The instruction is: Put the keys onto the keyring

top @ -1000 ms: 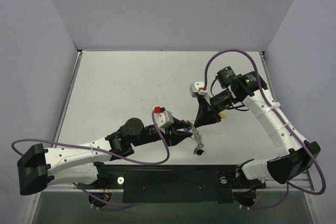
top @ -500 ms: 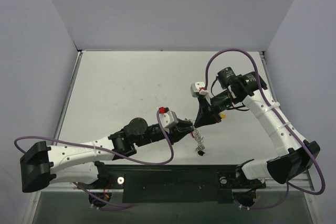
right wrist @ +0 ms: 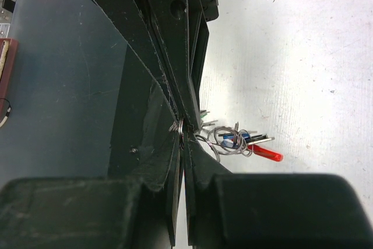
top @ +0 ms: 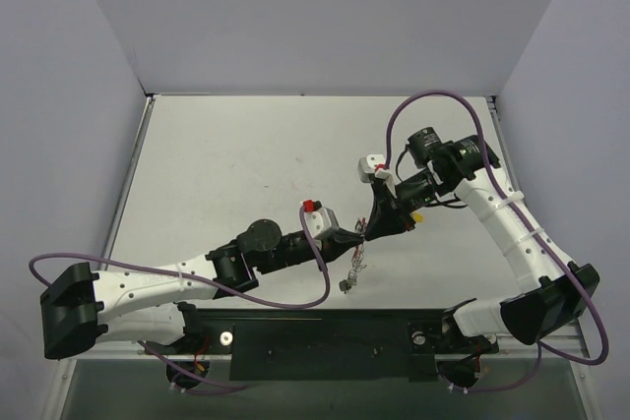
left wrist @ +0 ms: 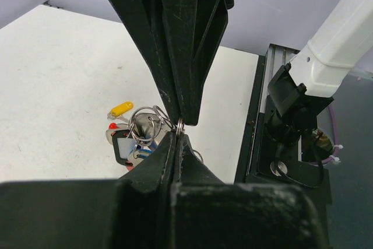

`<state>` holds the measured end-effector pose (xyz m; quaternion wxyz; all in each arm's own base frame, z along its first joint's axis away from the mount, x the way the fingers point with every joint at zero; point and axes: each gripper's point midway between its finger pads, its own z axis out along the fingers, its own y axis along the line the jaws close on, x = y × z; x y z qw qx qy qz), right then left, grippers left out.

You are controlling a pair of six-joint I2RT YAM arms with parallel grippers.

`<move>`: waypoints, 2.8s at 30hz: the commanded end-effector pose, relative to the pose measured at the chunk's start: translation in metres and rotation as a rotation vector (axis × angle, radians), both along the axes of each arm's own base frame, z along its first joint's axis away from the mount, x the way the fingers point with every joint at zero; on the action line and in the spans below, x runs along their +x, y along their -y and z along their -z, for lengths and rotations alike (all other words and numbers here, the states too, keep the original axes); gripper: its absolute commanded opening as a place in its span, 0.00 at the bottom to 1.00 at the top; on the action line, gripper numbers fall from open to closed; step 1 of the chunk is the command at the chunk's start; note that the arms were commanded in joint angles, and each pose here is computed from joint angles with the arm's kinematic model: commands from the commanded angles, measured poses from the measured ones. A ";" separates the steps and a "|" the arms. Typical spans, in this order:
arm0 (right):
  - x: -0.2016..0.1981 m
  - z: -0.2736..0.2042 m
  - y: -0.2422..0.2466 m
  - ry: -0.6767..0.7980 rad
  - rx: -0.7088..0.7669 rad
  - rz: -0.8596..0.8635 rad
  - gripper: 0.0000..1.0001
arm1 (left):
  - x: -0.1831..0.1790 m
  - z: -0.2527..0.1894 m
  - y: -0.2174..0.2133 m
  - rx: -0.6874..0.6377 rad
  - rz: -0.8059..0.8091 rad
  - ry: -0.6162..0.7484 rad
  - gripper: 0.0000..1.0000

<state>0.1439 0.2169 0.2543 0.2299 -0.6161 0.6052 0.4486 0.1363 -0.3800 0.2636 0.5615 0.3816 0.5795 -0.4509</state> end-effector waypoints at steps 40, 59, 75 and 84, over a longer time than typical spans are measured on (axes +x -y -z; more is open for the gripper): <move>-0.003 0.013 0.043 -0.090 0.239 0.288 0.63 | -0.050 -0.037 -0.015 -0.136 0.335 0.246 0.00; -0.006 0.019 0.044 -0.078 0.225 0.264 0.63 | -0.035 -0.052 -0.021 -0.232 0.393 0.009 0.00; -0.041 -0.013 0.046 0.022 0.061 -0.008 0.64 | -0.044 -0.072 -0.032 -0.254 0.575 -0.128 0.00; -0.035 -0.019 0.051 0.032 0.109 0.079 0.64 | -0.073 -0.089 -0.044 -0.267 0.774 -0.023 0.00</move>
